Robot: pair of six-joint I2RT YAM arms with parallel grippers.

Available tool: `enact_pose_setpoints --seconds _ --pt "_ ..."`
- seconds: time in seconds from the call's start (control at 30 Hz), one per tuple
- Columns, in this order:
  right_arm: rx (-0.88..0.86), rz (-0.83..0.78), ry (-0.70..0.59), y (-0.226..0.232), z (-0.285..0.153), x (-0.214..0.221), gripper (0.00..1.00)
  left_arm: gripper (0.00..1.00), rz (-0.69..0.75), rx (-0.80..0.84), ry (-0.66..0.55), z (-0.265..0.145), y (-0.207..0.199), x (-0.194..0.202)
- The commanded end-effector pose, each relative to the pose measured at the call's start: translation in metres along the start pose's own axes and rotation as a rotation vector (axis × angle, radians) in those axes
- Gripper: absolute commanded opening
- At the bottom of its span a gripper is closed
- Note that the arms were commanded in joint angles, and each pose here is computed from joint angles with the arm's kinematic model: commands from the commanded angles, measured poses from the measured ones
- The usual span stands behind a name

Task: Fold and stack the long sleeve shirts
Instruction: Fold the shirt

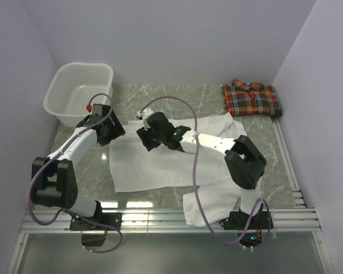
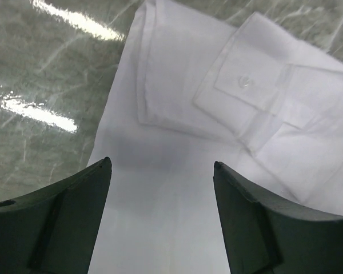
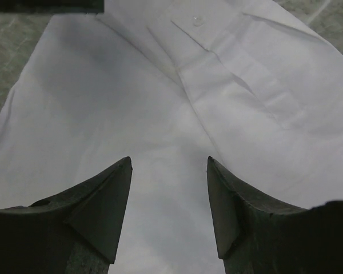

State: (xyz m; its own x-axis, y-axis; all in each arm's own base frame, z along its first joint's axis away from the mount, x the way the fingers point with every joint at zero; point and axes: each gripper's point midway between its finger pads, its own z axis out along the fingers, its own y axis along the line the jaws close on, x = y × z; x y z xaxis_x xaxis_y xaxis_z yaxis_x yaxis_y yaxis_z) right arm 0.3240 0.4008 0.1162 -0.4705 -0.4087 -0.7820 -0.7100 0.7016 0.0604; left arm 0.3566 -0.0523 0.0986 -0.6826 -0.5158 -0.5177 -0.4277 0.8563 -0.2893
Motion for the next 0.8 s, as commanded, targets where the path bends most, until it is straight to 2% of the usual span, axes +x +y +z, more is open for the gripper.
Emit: enact_pose_setpoints --seconds 0.0,0.33,0.77 --pt "0.041 -0.041 -0.057 -0.003 0.02 -0.025 0.61 0.78 0.002 0.04 -0.027 -0.005 0.004 -0.001" --pt "0.161 -0.061 0.018 -0.023 0.076 0.002 0.48 0.79 -0.006 0.041 -0.016 0.001 0.005 0.002" --pt "0.242 -0.083 0.032 -0.037 0.092 0.012 0.42 0.78 -0.007 0.046 -0.024 0.001 0.004 0.001"
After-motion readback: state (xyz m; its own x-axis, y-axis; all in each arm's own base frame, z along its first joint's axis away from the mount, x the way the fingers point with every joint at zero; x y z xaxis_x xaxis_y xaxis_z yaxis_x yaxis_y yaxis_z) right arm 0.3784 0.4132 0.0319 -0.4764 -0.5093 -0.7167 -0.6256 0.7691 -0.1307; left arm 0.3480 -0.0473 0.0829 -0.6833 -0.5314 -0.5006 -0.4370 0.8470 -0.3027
